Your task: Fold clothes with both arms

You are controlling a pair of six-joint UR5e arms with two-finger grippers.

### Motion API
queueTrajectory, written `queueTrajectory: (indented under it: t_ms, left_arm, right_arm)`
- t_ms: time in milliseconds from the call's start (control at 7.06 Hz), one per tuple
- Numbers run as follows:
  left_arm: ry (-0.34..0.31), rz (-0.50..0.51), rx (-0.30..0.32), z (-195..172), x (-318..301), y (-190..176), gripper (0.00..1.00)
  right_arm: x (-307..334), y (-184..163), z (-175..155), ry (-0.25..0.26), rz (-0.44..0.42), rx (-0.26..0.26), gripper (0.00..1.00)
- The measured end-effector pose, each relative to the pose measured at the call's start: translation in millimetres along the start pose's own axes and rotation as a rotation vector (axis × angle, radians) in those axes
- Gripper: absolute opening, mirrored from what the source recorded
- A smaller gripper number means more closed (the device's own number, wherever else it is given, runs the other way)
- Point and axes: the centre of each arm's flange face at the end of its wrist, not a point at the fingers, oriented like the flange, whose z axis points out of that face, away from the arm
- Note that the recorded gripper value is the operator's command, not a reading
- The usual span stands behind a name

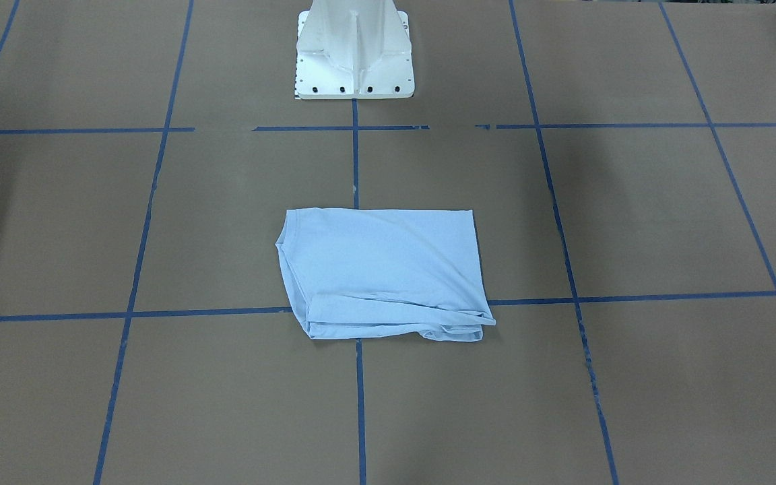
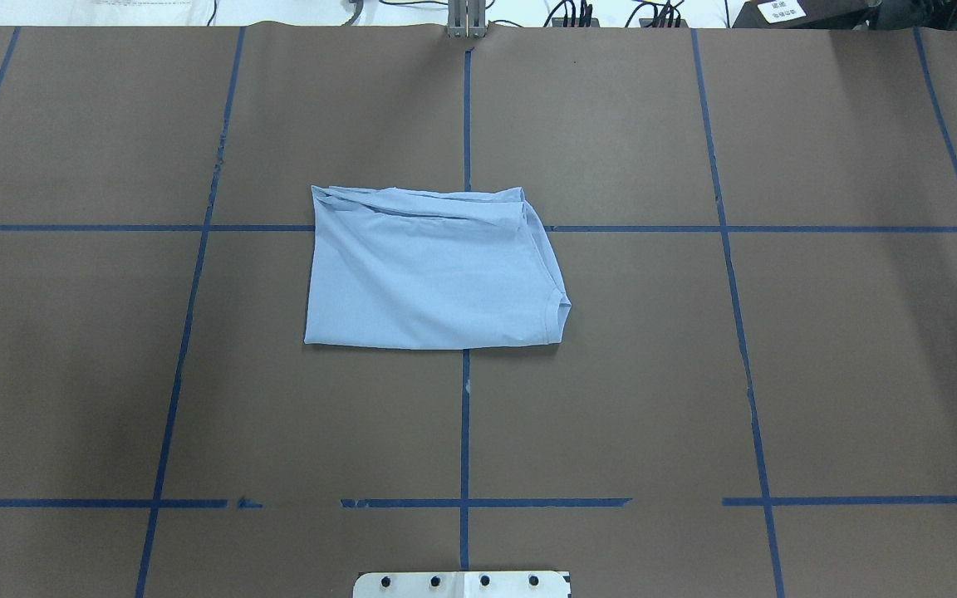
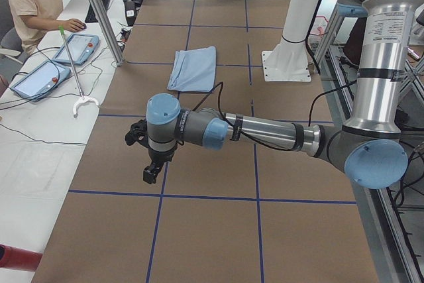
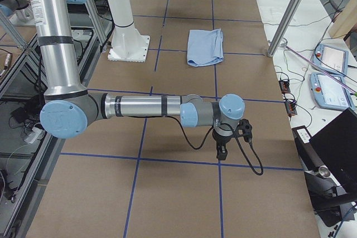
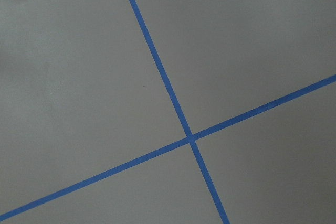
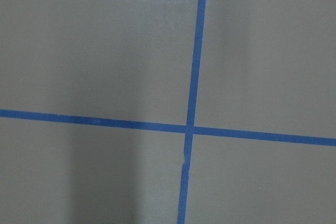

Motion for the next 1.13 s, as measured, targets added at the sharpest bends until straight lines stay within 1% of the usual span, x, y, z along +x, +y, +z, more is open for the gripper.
queueTrajectory:
  t_ms: [425,566,849,991,1133]
  left_arm:
    - [0.008,-0.003,-0.002,1.2,0.2,2.1,1.00]
    - [0.011,-0.027,-0.010,4.8,-2.0,3.3,1.00]
    - [0.028,-0.135,-0.024,11.8,-5.3,7.4,1.00]
    - [0.076,-0.182,-0.028,17.3,-4.8,10.7,1.00]
    - [0.139,-0.223,-0.033,24.3,-4.2,13.6,1.00]
  right_arm:
    - [-4.5,30.0,-4.9,-0.006,-0.011,0.010,1.00]
    - [-4.3,36.2,-4.5,-0.007,-0.011,0.009,1.00]
    - [-3.0,40.5,-2.9,-0.007,-0.008,0.005,1.00]
    - [-2.4,41.0,-2.4,-0.007,-0.007,0.004,1.00]
    - [-1.7,41.3,-1.5,-0.007,-0.004,0.002,1.00]
